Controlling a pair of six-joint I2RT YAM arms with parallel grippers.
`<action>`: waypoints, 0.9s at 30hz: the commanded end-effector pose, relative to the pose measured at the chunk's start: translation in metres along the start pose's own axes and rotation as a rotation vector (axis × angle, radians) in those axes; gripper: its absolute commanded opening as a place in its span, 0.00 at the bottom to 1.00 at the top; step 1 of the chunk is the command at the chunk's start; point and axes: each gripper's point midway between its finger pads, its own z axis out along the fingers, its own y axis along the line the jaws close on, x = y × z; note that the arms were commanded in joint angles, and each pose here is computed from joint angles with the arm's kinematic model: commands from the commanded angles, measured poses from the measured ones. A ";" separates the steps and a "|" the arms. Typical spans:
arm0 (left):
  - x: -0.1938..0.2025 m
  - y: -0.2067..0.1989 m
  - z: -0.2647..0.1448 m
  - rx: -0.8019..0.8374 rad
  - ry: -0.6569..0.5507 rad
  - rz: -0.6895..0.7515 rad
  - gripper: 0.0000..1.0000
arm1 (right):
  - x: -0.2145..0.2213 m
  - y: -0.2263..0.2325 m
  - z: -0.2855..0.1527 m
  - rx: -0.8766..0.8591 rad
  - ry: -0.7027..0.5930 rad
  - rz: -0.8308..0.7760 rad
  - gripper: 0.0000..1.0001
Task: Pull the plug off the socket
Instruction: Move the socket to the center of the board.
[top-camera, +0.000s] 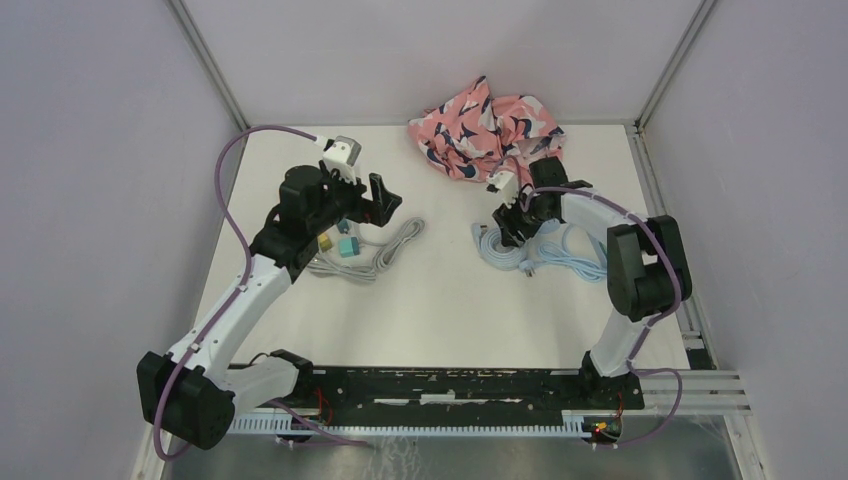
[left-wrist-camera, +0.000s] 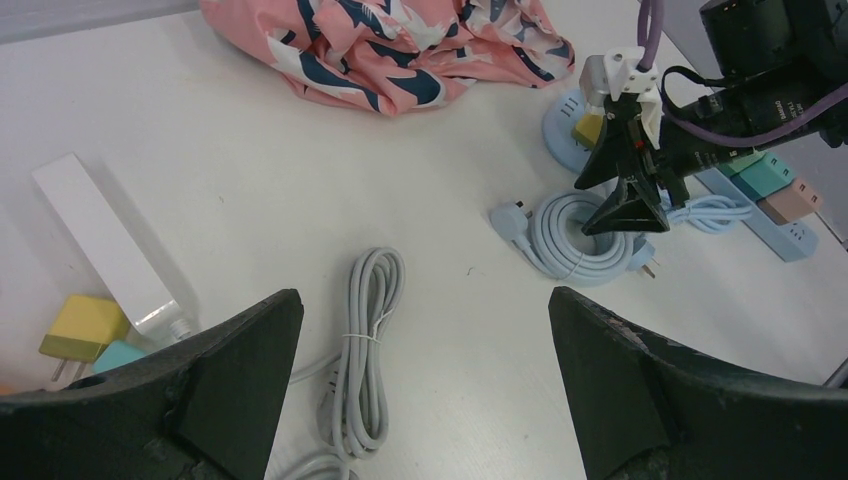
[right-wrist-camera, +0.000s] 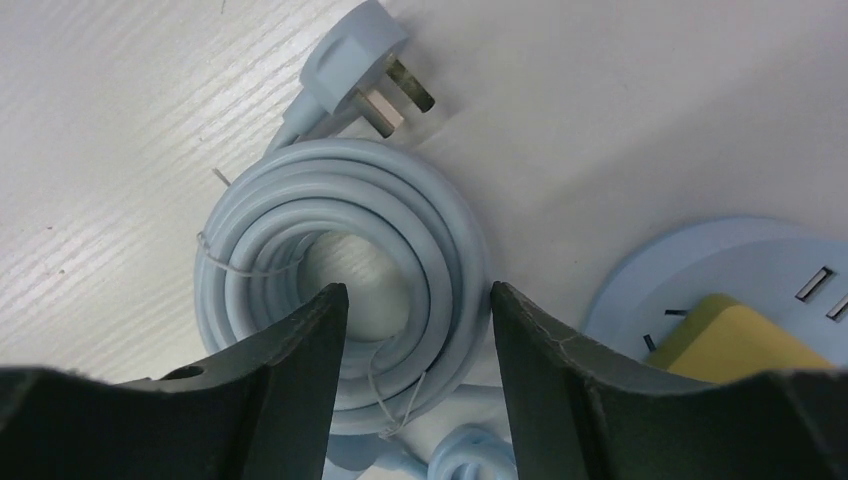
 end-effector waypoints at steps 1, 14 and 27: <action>-0.021 -0.004 -0.006 0.016 -0.060 0.018 0.99 | -0.005 0.007 0.011 -0.025 0.035 0.009 0.54; -0.020 0.002 -0.005 -0.013 -0.059 0.025 0.99 | -0.061 0.118 -0.001 -0.327 -0.143 -0.063 0.04; -0.019 0.019 -0.006 -0.100 -0.062 0.051 0.99 | -0.057 0.263 0.010 -0.652 -0.129 -0.282 0.11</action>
